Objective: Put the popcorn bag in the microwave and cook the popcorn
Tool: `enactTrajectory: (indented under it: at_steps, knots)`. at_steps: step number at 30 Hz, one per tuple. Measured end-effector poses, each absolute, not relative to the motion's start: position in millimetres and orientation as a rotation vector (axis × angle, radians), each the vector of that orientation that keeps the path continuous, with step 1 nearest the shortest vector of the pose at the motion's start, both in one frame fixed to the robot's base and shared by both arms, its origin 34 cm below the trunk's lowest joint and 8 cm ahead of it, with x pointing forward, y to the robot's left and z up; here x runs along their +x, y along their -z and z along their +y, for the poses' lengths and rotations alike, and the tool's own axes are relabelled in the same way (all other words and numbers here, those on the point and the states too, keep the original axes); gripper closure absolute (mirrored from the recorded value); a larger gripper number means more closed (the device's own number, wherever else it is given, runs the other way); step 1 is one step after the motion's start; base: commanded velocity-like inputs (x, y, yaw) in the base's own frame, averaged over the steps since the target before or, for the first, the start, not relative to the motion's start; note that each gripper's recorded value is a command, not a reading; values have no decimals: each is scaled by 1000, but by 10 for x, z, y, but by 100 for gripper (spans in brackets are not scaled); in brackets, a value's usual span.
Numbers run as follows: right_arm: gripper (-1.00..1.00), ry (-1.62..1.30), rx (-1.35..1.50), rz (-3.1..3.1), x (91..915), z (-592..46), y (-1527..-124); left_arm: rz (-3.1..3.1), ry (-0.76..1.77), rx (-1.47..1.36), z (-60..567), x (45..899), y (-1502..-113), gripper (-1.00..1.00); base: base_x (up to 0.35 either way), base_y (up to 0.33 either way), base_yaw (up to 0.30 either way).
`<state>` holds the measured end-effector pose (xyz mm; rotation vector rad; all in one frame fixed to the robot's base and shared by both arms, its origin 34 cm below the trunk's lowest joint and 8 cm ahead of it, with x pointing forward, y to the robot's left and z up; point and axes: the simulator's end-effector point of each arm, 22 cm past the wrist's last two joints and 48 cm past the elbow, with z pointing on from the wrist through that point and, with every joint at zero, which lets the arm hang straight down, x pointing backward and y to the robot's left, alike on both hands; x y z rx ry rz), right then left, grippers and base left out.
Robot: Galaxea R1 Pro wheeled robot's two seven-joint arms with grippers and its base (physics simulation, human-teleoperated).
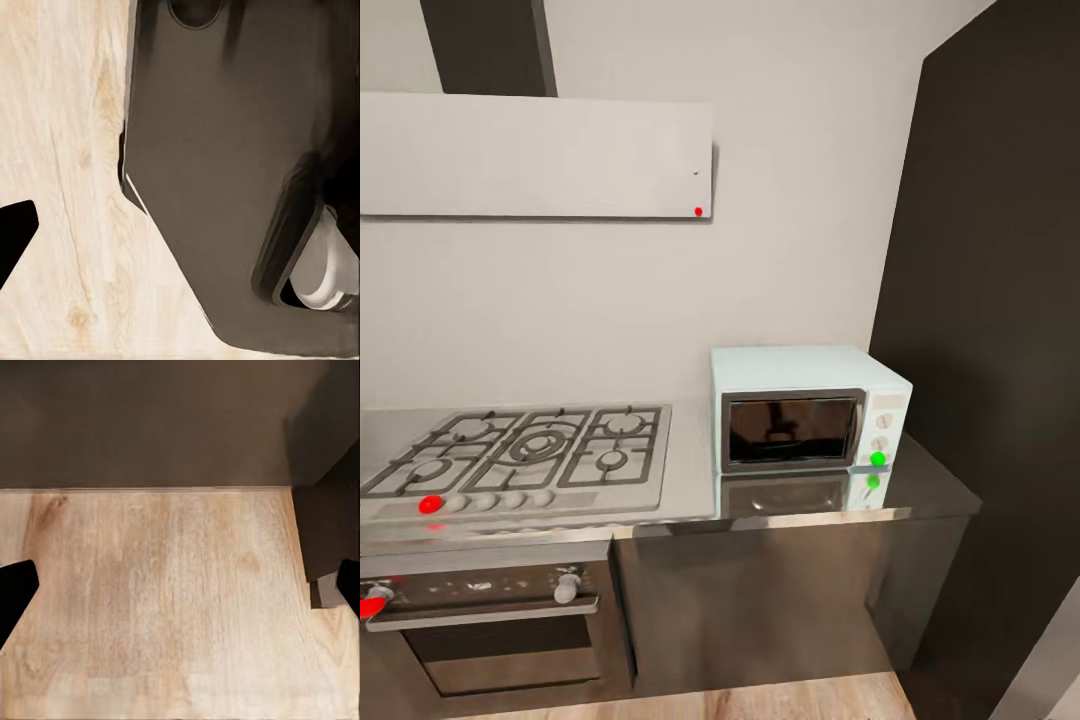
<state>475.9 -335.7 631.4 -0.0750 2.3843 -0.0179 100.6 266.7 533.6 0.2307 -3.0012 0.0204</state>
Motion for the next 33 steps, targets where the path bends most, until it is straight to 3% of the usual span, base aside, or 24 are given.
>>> enactTrajectory:
  at_steps: [4, 10, 16, 20, 25, 33]
  knots:
    - [-100, 8, -76, 2446, 4515, -3325, -6156, -3001, -25, 230, 2644, 1006, -5335, -100, 0, 0, 0]
    - [-100, 9, -16, 2768, 3157, -3304, -5593, -3001, -25, 230, 2644, 1006, -5336, -100, 0, 0, 0]
    - [-100, 387, 18, 3140, 929, -3198, -5403, -3001, -25, 230, 2644, 1007, -5335, -100, 0, 0, 0]
    - [-100, 401, 17, 3162, 726, -3081, -5421, -3002, -25, 229, 2645, 1007, -5335, -100, 0, 0, 0]
    - [-100, 390, 61, 2936, 1461, -3130, -5434, -3001, -25, 230, 2644, 1006, -5335, -100, 0, 0, 0]
    - [-100, 388, 70, 2899, 1578, -3138, -5449, -3001, -25, 230, 2644, 1007, -5335, -100, 0, 0, 0]
